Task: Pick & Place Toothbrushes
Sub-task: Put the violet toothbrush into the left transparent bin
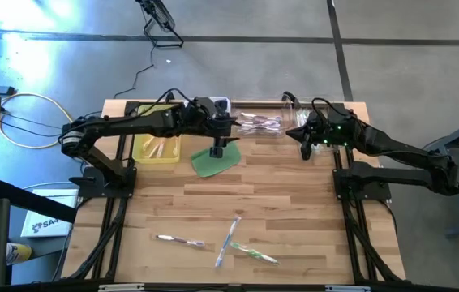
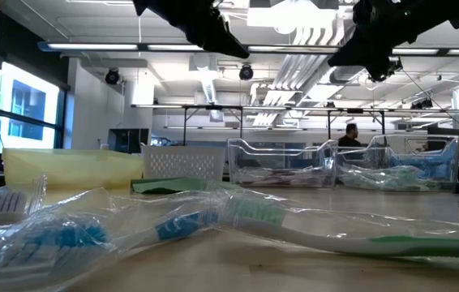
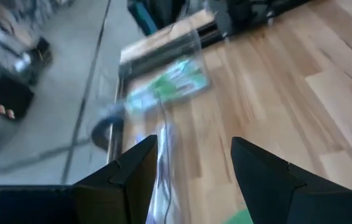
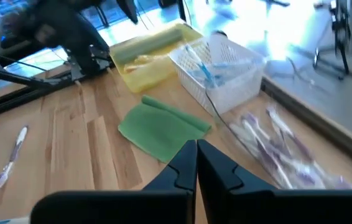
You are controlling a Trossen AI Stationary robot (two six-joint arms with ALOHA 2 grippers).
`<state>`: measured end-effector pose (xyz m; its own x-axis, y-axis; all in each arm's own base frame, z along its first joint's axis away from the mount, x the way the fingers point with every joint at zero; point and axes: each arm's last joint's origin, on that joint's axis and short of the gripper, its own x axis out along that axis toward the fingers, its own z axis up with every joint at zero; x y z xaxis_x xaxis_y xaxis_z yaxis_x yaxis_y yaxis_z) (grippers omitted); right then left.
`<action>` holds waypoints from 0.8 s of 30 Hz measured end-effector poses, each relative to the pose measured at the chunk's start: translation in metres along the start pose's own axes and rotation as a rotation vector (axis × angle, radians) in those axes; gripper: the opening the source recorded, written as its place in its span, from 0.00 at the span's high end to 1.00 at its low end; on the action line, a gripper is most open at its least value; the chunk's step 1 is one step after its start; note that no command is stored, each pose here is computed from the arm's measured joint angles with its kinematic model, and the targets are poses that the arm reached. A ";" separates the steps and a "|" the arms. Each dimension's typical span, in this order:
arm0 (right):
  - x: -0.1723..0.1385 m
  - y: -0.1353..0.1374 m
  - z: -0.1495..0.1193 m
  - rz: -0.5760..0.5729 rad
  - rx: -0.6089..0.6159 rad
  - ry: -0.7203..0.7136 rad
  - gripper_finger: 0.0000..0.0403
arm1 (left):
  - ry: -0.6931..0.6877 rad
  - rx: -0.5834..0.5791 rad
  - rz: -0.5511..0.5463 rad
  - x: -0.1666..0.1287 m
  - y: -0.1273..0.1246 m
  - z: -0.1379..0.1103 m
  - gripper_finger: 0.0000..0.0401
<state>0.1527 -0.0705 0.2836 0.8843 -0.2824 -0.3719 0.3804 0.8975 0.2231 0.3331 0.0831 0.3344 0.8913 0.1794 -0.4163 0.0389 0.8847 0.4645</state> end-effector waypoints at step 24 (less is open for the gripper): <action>-0.016 0.024 -0.049 0.232 -0.107 -0.465 0.99 | -0.387 0.246 0.135 -0.072 -0.077 -0.038 0.51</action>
<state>0.1346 -0.0278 0.2503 0.9778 -0.1712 0.1207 0.1525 0.9769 0.1498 0.2493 0.0187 0.2993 0.9967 0.0712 -0.0391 -0.0252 0.7282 0.6849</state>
